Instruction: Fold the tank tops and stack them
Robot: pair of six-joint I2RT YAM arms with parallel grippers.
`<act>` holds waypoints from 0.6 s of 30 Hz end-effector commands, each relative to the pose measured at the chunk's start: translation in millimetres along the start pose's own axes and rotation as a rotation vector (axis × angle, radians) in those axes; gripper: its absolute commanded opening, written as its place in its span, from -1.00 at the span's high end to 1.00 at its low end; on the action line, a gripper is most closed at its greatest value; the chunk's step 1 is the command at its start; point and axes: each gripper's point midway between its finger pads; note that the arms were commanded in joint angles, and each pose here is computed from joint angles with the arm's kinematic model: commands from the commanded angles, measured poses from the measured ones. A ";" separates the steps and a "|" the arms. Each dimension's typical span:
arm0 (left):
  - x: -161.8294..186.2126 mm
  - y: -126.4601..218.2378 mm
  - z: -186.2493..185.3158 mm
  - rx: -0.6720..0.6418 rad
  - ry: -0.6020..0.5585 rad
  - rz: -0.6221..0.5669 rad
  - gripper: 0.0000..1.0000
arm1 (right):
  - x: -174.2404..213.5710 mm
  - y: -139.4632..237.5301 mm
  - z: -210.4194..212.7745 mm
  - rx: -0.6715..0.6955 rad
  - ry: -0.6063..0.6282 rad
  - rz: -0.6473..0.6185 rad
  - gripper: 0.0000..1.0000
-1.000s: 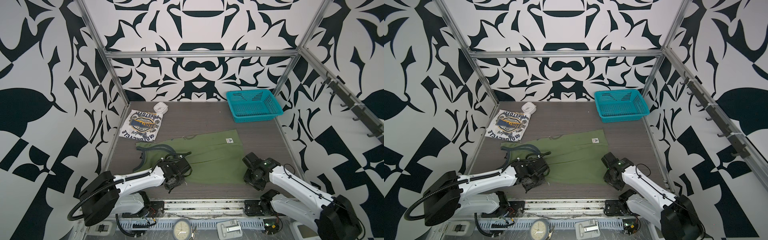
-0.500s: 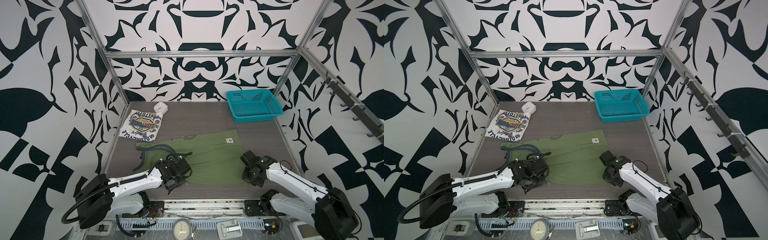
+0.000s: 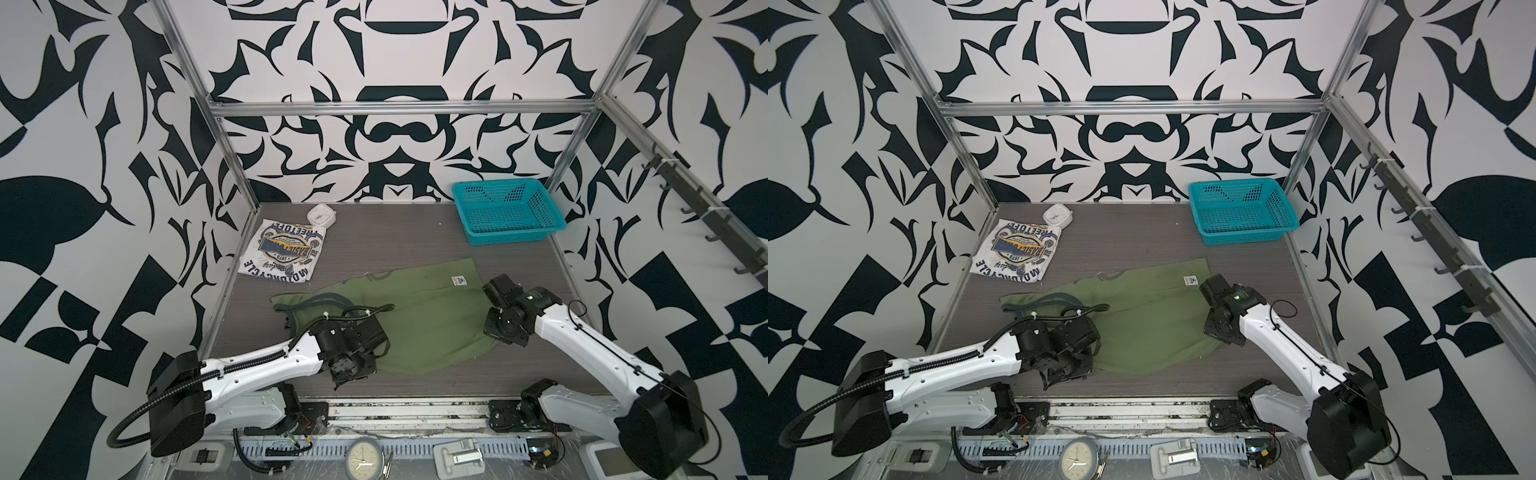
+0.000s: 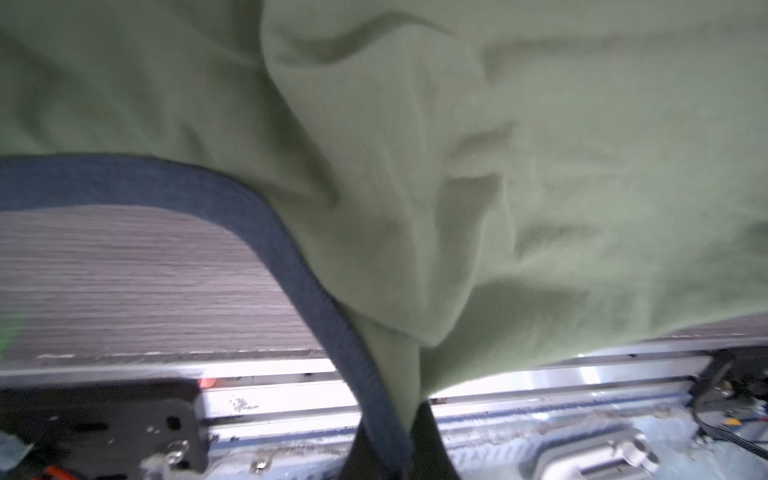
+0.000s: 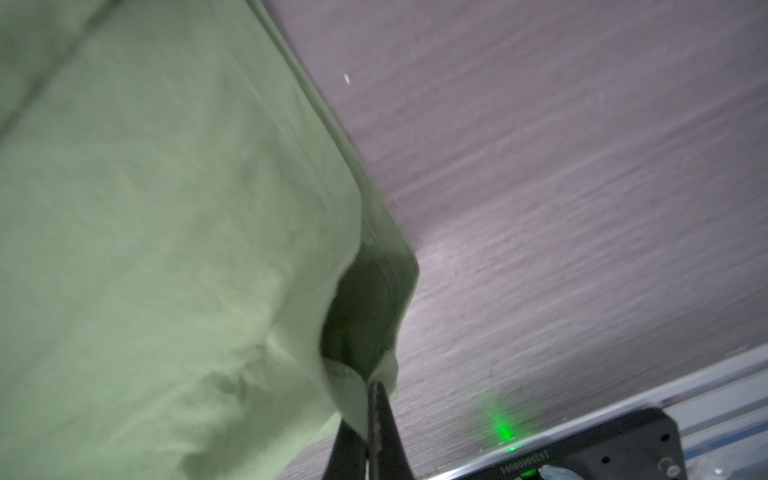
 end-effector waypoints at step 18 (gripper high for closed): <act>-116.1 -11.6 -27.5 -0.055 0.089 0.043 0.80 | -130.8 -25.2 50.4 -0.103 0.090 -0.125 0.98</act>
Point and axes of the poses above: each gripper's point midway between its finger pads, its own y axis back along the fingers, its own z axis along the line the jaws close on, x = y × z, and after that the axes turned 12 degrees about y, right-handed
